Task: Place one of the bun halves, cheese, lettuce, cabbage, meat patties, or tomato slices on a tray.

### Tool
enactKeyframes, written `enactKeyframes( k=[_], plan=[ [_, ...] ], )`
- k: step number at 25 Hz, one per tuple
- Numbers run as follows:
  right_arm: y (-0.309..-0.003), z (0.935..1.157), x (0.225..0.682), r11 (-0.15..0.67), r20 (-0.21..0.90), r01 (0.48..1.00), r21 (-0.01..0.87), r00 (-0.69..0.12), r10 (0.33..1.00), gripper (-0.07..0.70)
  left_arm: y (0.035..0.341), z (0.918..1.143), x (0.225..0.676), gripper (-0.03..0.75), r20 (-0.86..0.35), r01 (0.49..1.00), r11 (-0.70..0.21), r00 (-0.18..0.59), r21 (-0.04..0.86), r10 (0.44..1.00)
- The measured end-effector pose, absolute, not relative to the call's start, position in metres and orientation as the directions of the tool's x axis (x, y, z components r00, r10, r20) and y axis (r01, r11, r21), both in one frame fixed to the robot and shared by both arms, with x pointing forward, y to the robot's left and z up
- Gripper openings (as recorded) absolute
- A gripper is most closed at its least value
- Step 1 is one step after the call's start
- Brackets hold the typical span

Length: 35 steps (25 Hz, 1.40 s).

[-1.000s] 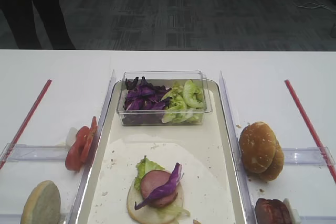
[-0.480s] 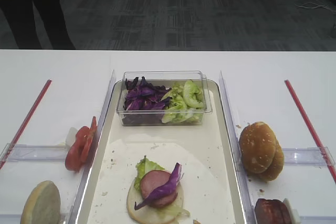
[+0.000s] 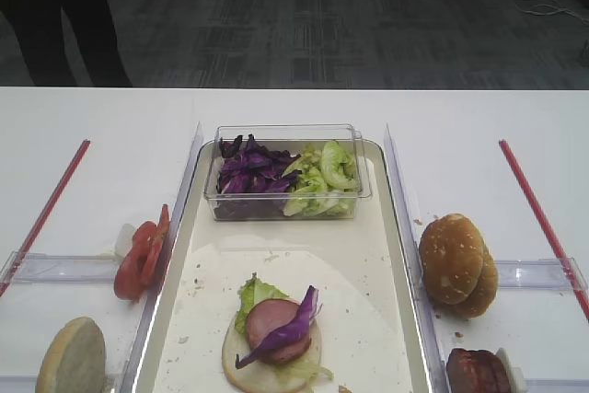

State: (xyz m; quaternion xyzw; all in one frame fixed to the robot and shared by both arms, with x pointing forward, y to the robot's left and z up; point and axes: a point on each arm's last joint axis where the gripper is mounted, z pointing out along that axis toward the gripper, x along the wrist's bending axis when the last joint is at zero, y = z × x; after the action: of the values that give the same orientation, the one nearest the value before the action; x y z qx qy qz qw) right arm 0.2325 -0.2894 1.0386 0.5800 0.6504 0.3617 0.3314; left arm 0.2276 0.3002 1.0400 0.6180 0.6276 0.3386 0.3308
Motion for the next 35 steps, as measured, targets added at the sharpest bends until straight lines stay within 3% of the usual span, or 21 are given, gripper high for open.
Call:
enactKeyframes(
  k=[35],
  plan=[
    [-0.2894,1.0387,0.2326,0.067,-0.013,0.513,0.856,-0.108,0.994,0.387,0.3002,1.0400,0.2276,0.356,0.003,0.552,0.007,-0.017,0.834,1.000]
  ],
)
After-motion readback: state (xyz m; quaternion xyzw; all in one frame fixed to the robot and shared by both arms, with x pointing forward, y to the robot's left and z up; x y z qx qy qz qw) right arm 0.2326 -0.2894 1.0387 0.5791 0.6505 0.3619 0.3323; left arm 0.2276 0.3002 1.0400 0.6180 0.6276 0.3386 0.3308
